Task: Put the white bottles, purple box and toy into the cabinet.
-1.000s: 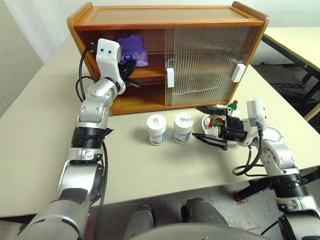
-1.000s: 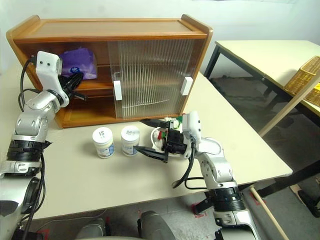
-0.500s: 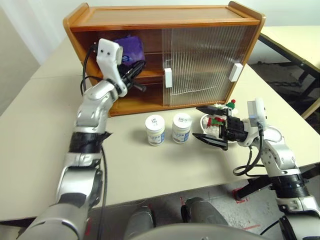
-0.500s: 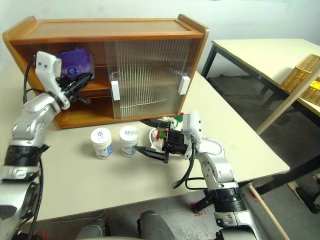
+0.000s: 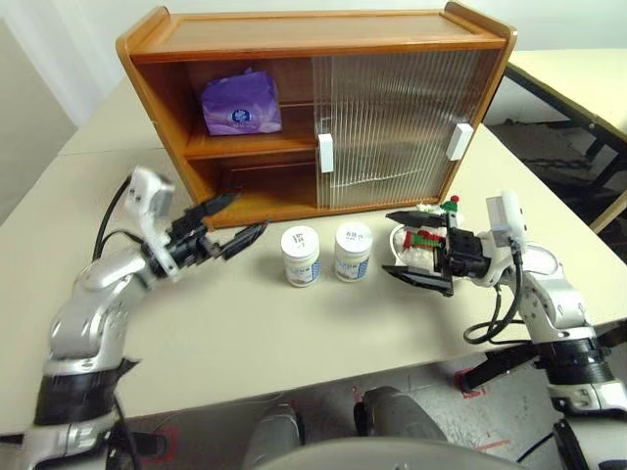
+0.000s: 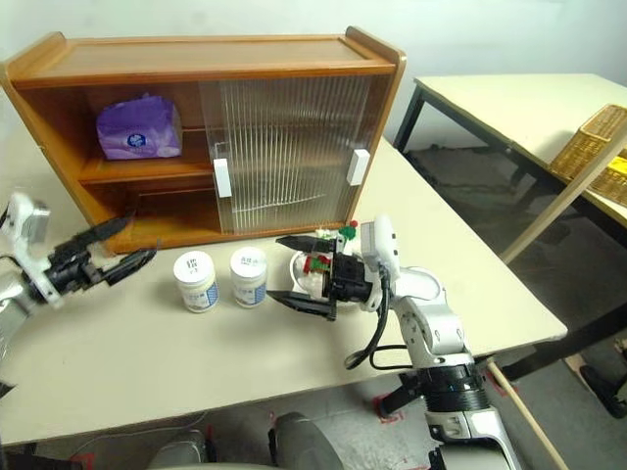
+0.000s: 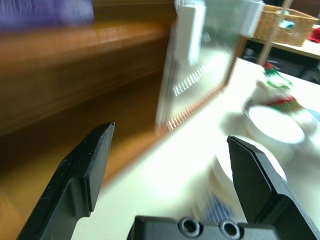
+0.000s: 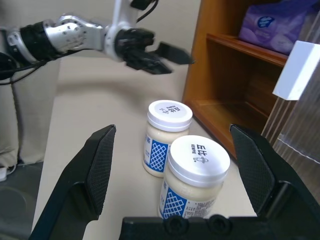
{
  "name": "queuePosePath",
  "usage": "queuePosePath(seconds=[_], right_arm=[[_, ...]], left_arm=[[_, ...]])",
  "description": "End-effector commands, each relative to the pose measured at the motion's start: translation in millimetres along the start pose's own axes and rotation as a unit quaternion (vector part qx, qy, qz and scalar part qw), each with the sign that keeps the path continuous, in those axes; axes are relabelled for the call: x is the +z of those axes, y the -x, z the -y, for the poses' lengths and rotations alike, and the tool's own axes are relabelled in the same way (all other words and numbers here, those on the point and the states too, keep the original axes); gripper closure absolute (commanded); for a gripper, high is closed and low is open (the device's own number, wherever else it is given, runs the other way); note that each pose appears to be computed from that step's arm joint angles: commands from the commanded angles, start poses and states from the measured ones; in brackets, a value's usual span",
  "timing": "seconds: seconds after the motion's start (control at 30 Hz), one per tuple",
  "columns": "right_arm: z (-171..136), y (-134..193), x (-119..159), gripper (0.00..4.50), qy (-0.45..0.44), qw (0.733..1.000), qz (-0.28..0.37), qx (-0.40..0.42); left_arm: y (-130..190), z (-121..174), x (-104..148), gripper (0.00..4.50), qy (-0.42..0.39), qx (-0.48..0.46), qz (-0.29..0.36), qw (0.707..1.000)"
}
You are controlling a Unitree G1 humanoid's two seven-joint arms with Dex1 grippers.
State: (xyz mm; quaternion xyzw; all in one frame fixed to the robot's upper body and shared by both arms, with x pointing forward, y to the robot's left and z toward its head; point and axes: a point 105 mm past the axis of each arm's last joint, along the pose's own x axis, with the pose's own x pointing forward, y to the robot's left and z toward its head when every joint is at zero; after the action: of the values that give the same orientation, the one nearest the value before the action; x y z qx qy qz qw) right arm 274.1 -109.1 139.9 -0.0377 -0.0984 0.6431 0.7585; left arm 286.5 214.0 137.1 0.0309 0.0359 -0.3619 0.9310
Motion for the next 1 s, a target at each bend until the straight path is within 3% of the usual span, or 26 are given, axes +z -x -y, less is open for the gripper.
queuePosePath(seconds=[0.03,0.27,0.53,1.0], right_arm=[[1,-1,-1,0.00,-0.007,1.000,-0.004,0.008],[0,-3,0,0.00,-0.008,1.000,-0.001,0.009],[0,-5,-1,0.00,-0.008,1.000,-0.001,0.007],[-1,-4,-2,0.00,-0.007,1.000,-0.004,0.003]], left_arm=[[9,10,-22,0.04,-0.006,-0.019,-0.048,0.999],[13,33,-47,0.04,-0.008,-0.065,-0.078,0.995],[-4,50,-69,0.04,0.001,-0.100,-0.098,0.990],[-30,56,-100,0.04,0.010,-0.088,-0.127,0.988]])
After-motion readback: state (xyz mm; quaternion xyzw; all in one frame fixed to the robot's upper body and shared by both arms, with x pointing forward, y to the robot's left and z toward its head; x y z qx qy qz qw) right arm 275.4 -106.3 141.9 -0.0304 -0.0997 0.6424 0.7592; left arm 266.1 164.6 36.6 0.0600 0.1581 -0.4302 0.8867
